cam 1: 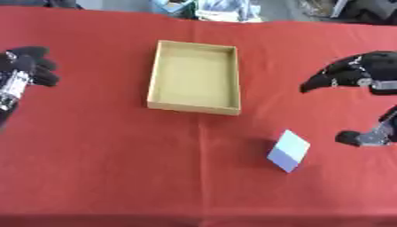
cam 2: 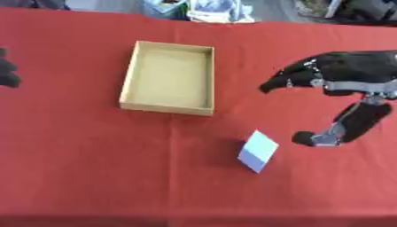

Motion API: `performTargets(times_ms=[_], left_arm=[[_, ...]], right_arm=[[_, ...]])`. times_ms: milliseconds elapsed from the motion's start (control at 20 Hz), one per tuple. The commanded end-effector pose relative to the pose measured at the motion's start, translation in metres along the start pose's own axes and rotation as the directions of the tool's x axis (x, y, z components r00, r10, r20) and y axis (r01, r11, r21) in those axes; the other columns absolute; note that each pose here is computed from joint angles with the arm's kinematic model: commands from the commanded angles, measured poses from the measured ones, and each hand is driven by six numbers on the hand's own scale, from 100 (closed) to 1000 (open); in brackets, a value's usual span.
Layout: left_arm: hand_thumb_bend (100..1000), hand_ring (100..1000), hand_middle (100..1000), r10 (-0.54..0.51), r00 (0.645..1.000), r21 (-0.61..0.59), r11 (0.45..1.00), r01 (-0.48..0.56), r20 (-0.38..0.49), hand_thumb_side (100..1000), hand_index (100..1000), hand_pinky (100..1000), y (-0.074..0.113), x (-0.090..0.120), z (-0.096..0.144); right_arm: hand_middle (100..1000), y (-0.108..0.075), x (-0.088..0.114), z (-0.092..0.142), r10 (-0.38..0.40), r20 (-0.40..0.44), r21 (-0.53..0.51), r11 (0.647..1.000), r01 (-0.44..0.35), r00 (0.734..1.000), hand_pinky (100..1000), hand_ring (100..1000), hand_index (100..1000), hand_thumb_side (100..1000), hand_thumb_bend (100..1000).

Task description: Pick up objects on the table and place them in the box.

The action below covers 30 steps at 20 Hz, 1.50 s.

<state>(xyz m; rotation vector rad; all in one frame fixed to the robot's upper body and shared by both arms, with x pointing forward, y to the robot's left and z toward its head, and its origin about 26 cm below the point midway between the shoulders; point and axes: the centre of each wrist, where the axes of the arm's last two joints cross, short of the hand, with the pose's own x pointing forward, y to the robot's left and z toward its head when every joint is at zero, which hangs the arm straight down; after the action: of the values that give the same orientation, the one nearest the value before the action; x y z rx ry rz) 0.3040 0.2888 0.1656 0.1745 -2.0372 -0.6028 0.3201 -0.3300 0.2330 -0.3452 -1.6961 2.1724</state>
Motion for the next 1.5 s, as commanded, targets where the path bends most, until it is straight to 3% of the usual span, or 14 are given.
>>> performTargets(times_ms=[50,1500], left_arm=[[100,615,611,-0.027,0.999,-0.006,1.0,0.027,0.022,779,808,645,0.006,0.006,-0.003],[100,621,611,-0.024,0.999,-0.008,1.0,0.024,0.03,781,809,644,0.005,0.008,-0.004]], right_arm=[[831,-0.005,-0.003,0.001,0.105,0.129,0.182,0.975,-0.128,0.986,808,833,1000,562,301],[821,0.031,-0.012,-0.021,0.026,0.169,0.283,0.956,-0.074,0.985,802,825,1000,590,262]])
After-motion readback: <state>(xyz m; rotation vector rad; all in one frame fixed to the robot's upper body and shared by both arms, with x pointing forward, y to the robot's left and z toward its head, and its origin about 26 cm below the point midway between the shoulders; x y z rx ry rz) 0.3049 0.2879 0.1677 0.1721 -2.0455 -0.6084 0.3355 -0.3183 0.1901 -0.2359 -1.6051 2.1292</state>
